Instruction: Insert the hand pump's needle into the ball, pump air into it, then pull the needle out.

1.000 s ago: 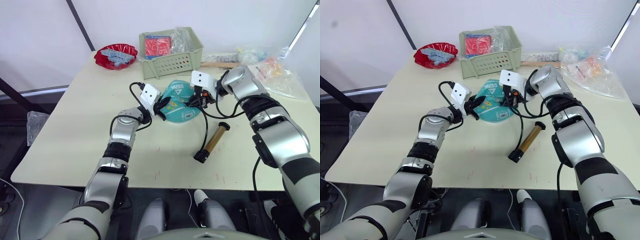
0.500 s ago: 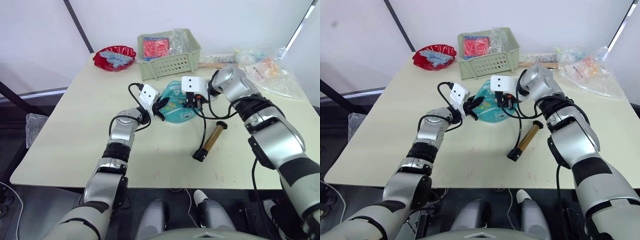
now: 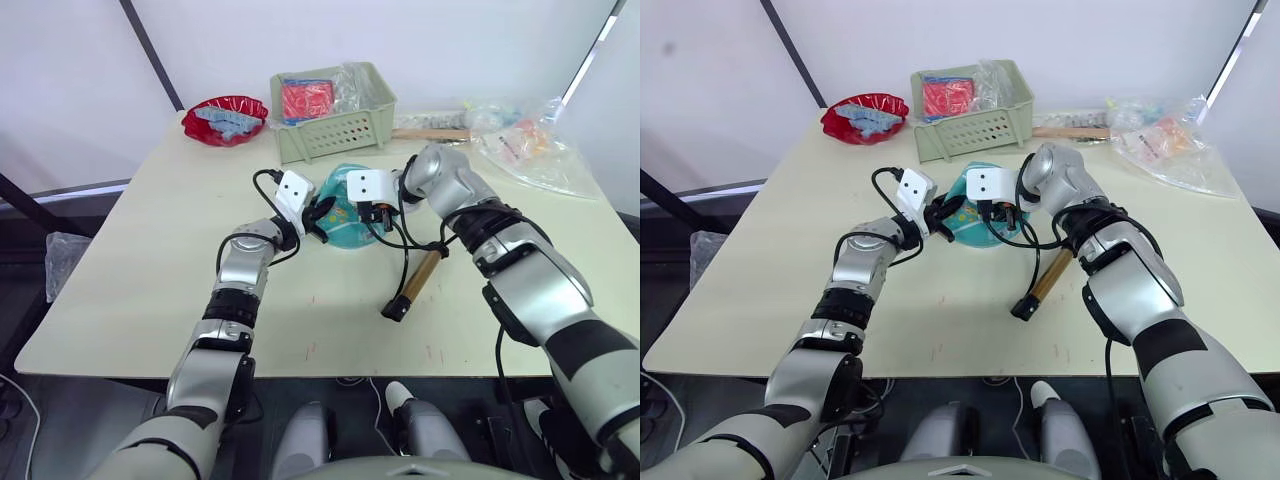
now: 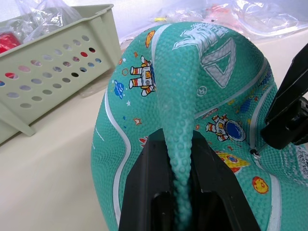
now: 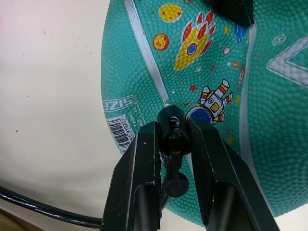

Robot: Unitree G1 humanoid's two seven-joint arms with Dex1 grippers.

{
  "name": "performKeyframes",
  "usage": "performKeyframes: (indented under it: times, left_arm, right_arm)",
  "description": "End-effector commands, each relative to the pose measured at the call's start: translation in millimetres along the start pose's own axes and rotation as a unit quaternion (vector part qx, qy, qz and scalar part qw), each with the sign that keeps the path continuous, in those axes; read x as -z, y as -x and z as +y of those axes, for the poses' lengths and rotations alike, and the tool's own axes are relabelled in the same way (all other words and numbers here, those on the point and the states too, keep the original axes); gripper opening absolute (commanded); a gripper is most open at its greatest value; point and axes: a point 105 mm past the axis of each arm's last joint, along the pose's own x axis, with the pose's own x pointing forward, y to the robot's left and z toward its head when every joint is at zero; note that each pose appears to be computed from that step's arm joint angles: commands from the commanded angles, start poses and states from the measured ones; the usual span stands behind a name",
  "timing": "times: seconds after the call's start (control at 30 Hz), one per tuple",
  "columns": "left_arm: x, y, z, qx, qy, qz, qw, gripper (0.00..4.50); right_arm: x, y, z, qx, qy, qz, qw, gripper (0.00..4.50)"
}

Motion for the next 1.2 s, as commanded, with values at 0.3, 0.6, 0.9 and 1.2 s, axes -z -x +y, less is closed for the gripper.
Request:
performKeyframes:
  times: [0.3, 0.6, 0.9, 1.2]
  left_arm:
    - [49, 0, -31, 0.037, 0.047, 0.08, 0.995, 0.0]
    - [53, 2, -30, 0.029, 0.059, 0.084, 0.994, 0.0]
    - [55, 4, -29, 0.028, 0.062, 0.088, 0.994, 0.0]
    - [57, 5, -31, 0.028, 0.064, 0.091, 0.993, 0.0]
  right_arm:
    - [17, -37, 28, -0.028, -0.039, 0.053, 0.997, 0.31]
    - [20, -49, 35, -0.024, -0.061, 0.065, 0.996, 0.31]
    - [27, -65, 51, -0.023, -0.098, 0.076, 0.992, 0.31]
    - [35, -76, 64, -0.012, -0.176, 0.079, 0.981, 0.31]
